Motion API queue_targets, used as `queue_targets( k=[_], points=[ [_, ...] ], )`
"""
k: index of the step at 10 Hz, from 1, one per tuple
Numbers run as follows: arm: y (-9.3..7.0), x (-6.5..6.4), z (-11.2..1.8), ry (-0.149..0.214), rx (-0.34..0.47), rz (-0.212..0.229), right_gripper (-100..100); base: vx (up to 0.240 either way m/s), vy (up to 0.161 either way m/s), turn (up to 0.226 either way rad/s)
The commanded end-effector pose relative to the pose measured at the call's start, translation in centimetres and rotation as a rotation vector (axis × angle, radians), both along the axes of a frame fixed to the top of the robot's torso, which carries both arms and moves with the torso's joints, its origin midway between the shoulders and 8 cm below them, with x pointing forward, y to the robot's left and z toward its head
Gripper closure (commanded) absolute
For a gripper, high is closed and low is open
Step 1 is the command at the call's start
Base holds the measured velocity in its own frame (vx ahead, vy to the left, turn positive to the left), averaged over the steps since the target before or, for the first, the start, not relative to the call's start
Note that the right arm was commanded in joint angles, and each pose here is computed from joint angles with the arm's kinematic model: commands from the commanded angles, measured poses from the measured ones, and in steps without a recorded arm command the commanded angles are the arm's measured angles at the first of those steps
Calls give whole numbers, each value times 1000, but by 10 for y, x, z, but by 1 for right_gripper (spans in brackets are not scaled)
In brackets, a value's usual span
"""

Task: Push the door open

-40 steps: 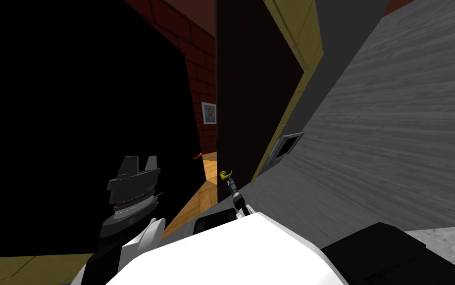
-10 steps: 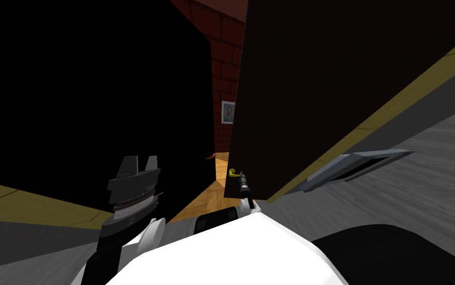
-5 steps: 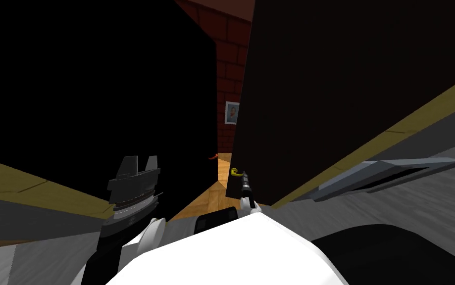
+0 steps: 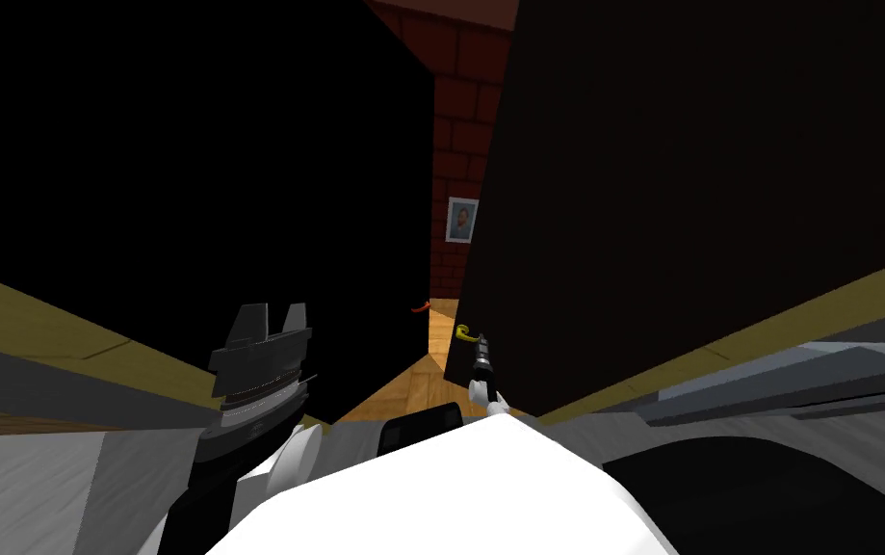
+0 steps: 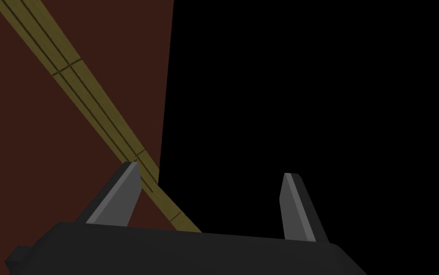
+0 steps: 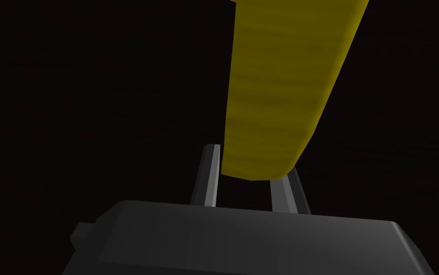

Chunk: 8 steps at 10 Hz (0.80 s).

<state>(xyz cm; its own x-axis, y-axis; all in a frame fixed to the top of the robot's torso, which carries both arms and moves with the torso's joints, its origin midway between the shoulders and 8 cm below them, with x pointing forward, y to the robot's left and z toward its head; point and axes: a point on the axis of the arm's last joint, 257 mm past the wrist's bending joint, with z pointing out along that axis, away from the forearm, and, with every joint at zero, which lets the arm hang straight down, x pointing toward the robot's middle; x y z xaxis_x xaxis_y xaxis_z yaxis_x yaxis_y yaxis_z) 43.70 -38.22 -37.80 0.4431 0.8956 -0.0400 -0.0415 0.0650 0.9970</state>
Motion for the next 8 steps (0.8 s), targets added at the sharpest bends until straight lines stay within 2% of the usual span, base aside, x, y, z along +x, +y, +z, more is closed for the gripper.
queue_targets(
  k=[1,6,7,8],
  points=[
    [-16,3,13,-24,-18,-38,100,45,-27,72],
    [-56,-14,6,-12,10,-214,100,76,-23,156],
    [-56,-14,6,-12,10,-214,100,71,-25,63],
    [-66,-21,2,-4,24,-272,100,88,-22,207]
  ],
)
